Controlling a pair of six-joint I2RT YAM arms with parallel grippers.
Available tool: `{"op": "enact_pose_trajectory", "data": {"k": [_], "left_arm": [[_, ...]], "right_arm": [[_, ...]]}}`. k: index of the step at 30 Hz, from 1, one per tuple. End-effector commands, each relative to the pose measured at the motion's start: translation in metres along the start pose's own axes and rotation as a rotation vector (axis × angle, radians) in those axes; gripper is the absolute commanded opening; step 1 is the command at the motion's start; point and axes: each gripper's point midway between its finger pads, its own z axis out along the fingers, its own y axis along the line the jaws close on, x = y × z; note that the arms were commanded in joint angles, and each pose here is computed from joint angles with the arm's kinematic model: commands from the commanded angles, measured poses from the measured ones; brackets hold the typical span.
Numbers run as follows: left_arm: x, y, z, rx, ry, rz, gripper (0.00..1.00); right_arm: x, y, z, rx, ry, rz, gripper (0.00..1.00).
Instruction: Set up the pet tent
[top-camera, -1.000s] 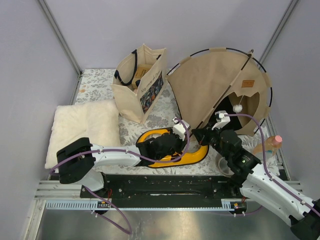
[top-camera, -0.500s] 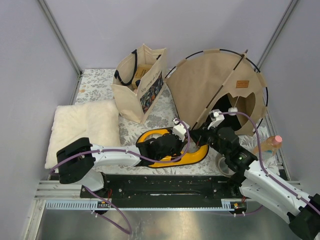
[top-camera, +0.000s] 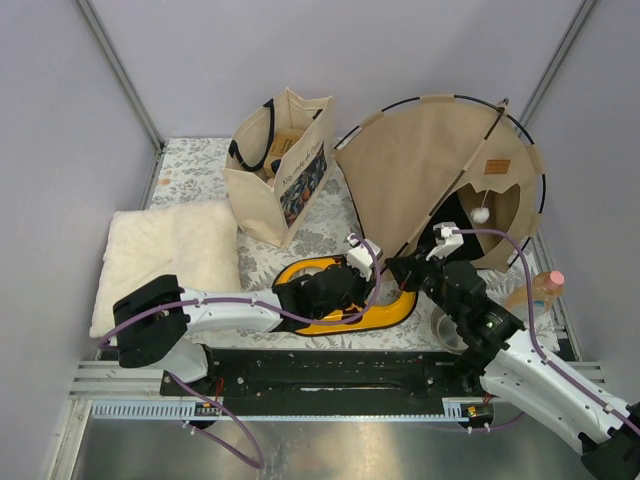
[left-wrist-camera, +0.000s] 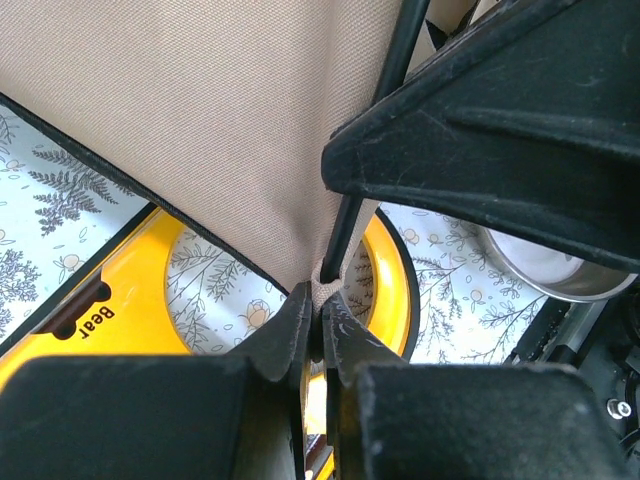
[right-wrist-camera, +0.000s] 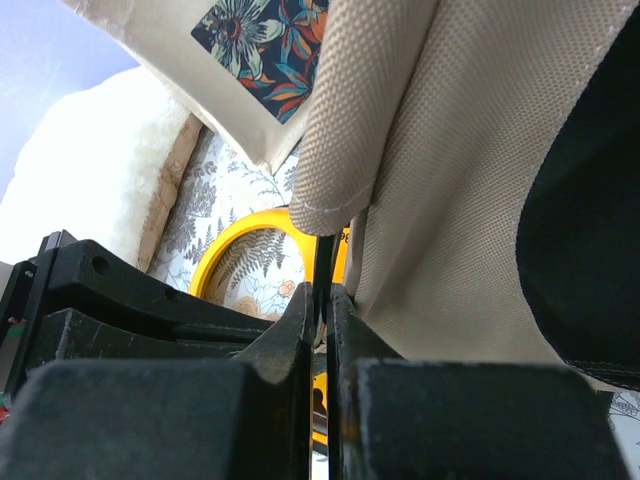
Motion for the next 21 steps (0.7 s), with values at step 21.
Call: {"op": "enact_pose_trajectory", "data": {"k": [21], "left_arm": [[-0.035, -0.023, 0.003, 0.041, -0.01, 0.014, 0.0]], "right_arm": [[0.024, 0.003, 0.009, -0.057, 0.103, -0.066, 0.0]]}}
